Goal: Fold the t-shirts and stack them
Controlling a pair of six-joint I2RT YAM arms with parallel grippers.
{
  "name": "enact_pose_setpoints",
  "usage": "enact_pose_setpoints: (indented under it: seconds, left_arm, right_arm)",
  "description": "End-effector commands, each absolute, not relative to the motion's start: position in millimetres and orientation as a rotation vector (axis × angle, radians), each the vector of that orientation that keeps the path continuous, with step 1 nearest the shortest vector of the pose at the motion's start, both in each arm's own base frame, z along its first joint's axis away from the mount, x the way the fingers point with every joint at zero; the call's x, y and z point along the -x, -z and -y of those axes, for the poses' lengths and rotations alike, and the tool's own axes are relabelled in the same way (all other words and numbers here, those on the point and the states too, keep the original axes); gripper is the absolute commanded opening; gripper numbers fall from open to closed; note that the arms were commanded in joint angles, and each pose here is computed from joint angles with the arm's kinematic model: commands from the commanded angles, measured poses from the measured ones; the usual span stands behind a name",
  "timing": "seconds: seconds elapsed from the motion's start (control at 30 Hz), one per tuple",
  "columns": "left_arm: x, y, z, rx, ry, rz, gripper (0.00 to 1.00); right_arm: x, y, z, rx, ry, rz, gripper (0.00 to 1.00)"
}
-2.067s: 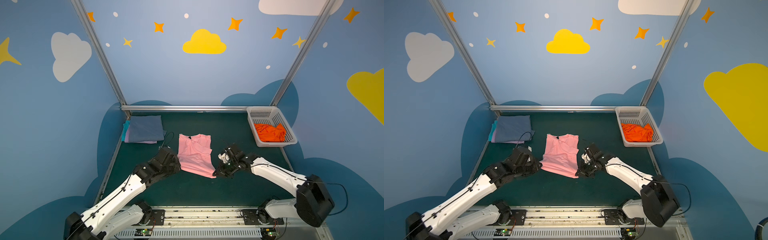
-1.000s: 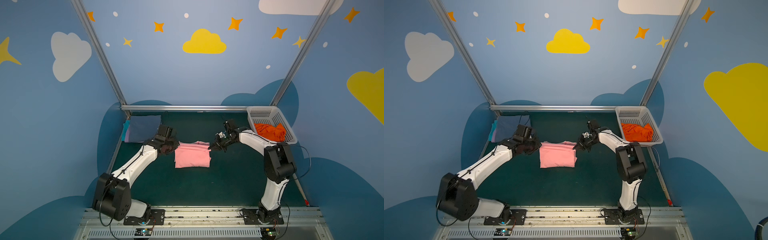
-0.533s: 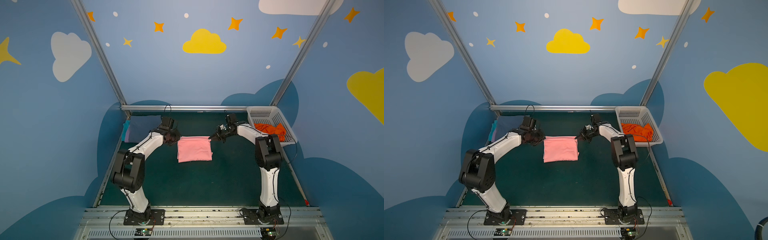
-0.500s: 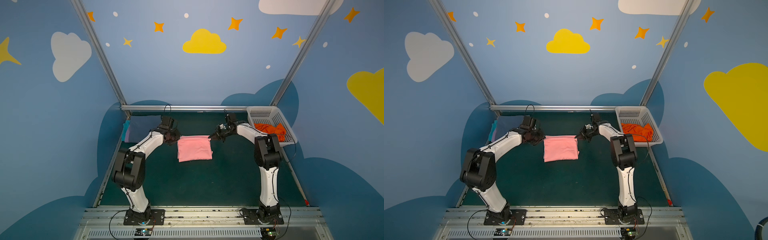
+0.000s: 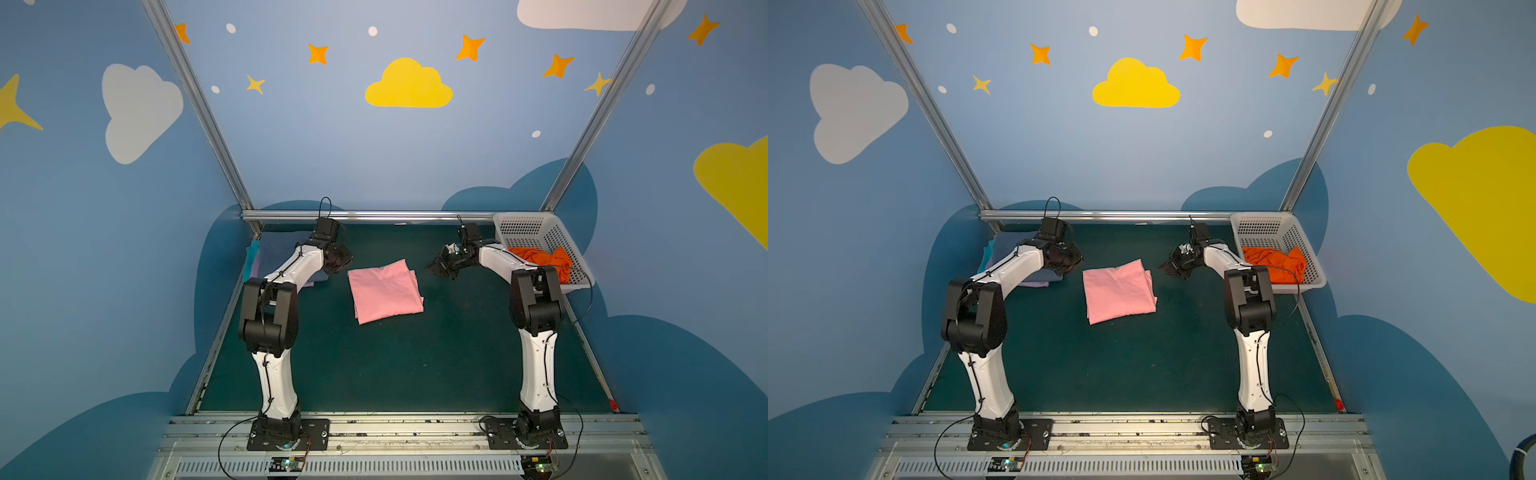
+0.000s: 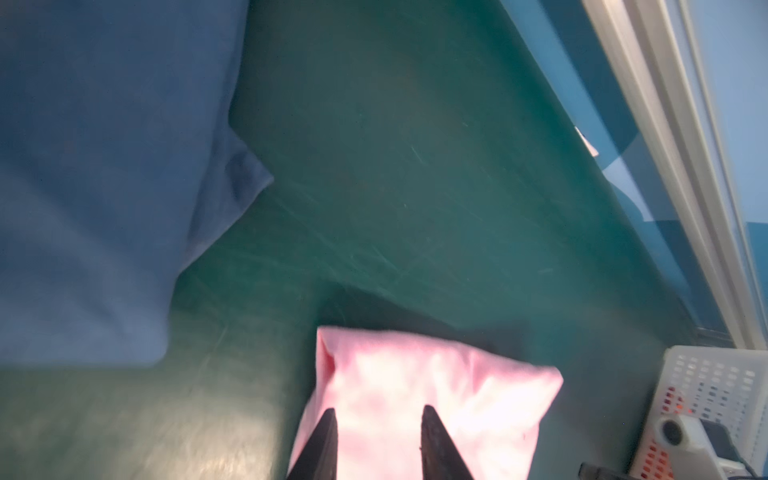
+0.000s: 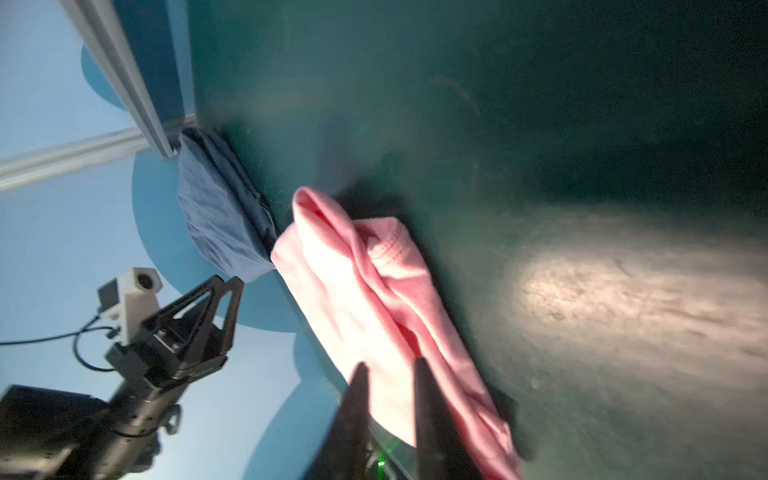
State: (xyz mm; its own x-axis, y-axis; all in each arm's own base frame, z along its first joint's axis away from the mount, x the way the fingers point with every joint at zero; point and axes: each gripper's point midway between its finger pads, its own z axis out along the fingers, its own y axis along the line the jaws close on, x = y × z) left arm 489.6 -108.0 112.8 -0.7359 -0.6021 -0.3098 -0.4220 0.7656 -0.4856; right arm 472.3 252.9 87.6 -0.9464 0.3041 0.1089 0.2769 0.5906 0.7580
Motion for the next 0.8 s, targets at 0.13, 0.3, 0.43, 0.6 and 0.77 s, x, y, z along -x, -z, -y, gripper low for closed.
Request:
enact_pose_setpoints:
  seconds: [0.13,0.3,0.43,0.6,0.77]
  left_arm:
    - [-437.6,-117.8,144.0,0.659,0.523,-2.574,0.21]
    - [-413.0,-92.1,140.6,0.664,0.471,-2.630,0.32]
    - [-407.1,-69.3,141.5,0.665,0.466,-2.671,0.32]
    - [-407.5,-35.4,137.1,0.694,0.409,-2.726,0.31]
    - [-406.9,-7.3,130.5,0.735,0.392,-2.780,0.26]
  right_arm:
    - [-450.5,-127.4,-289.7,-0.120,-1.105,-2.753,0.00]
    - [-447.2,-102.1,-309.6,-0.061,-1.086,-2.827,0.00]
    - [-454.5,-78.4,-325.2,-0.053,-1.145,-2.861,0.00]
    - [-468.9,-41.2,-325.5,-0.113,-1.154,-2.903,0.00]
    - [-478.8,-25.8,-310.9,-0.196,-1.158,-2.908,0.00]
